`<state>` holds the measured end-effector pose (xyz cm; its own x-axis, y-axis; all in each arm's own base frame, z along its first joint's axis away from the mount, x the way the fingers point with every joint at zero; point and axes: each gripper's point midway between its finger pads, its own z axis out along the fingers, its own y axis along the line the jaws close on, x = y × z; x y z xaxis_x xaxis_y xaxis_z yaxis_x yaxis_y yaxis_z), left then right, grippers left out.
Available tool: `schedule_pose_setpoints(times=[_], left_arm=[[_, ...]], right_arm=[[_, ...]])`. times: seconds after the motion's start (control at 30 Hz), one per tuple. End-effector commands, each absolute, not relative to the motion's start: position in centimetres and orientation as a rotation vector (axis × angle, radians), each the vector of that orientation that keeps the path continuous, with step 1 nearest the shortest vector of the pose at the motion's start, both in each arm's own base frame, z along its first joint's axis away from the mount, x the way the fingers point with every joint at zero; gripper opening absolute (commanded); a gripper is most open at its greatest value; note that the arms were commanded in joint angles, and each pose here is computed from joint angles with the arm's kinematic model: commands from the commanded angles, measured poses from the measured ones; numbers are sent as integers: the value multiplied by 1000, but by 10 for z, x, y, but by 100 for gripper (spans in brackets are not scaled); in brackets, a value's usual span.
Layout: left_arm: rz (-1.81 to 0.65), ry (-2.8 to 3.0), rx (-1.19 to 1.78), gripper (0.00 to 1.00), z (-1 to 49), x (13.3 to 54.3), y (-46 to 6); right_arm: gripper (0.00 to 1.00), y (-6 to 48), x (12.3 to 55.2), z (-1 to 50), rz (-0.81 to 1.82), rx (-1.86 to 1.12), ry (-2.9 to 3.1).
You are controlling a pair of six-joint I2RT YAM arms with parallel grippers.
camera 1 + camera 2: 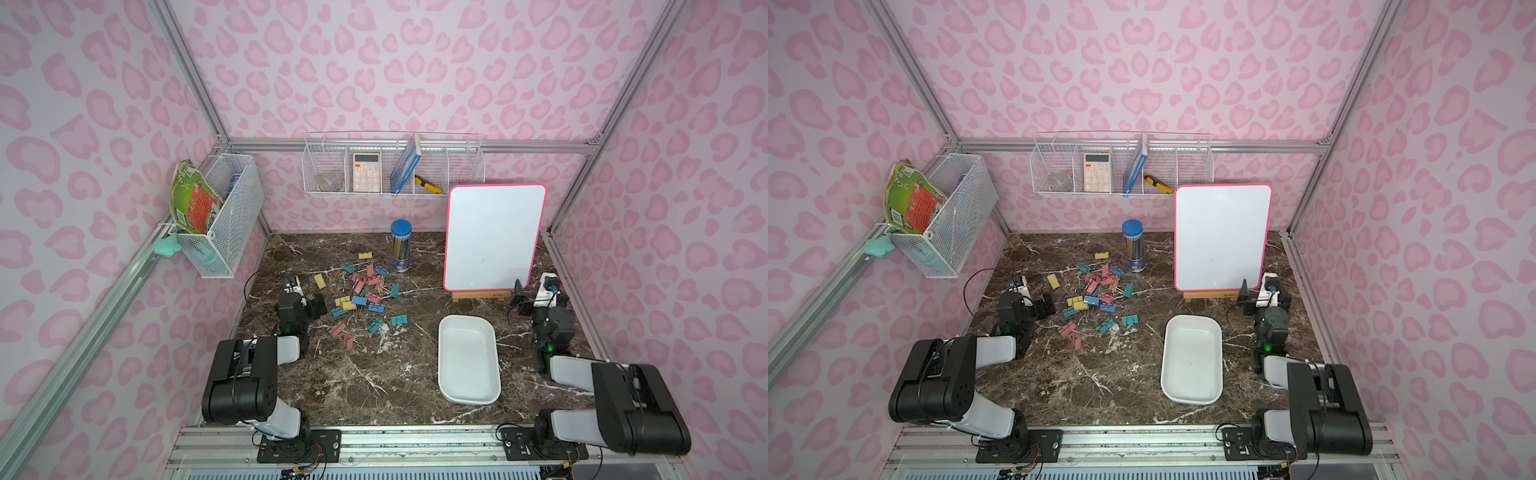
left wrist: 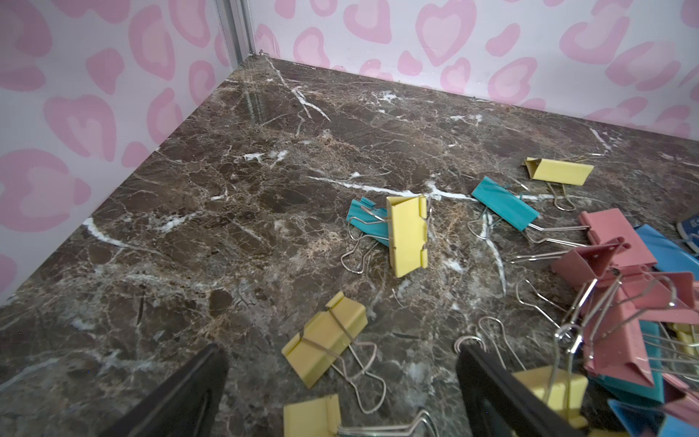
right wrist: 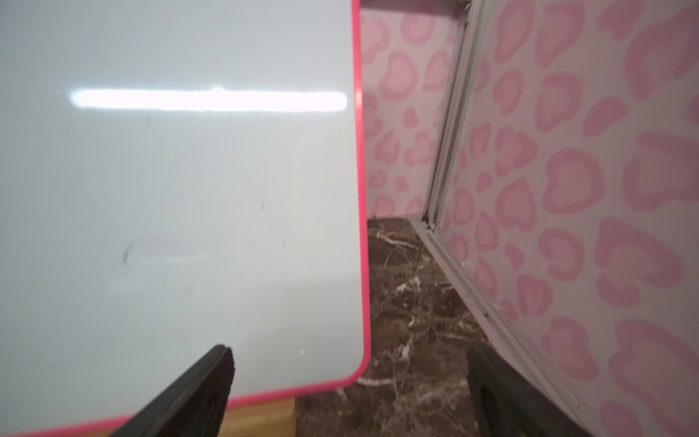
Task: Put the binder clips in the storage box
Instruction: Adjust the storage box at the center of the board.
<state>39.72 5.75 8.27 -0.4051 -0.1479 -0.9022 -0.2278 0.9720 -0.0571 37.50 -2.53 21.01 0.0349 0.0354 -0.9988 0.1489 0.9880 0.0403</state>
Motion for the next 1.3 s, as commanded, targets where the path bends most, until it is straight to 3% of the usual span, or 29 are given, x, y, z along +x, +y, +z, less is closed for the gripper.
schedule_pose_setpoints(times=[0.0,0.1,0.2,0.3,0.37,0.5,0.57,0.67,0.73,0.83,1.03,1.07,1.2,1.27], left_arm=[[85,1987,-268,99,85,398,57],[167,1944,-322,99,97,392,70],[269,1939,-357,99,141,386,69],[174,1977,-578,98,198,365,47],[-13,2025,-619,88,217,358,3],[-437,2238,-268,71,230,353,-160],[-544,2383,-3,69,214,337,-243],[-465,2578,385,62,175,306,-323],[-375,2687,547,59,146,293,-345],[-521,2822,684,60,113,270,-370],[-381,2922,729,57,74,268,-365],[-372,2927,741,53,70,268,-365],[-399,2947,835,22,59,263,-371],[-377,2930,899,12,59,264,-370]], right_arm=[[94,-56,360,224,-13,552,1608],[93,-28,357,244,205,503,1625],[92,8,359,240,390,405,1776],[92,33,356,229,531,353,1899],[92,42,352,222,564,332,1946],[92,46,348,211,573,311,1982],[92,45,347,208,569,322,1984],[92,44,347,208,564,323,1980],[92,44,347,209,558,319,1979],[92,43,348,209,546,304,1983],[92,46,348,207,561,299,1986],[92,46,347,206,566,304,1985],[92,45,346,206,566,305,1977],[92,46,346,208,559,295,1986]])
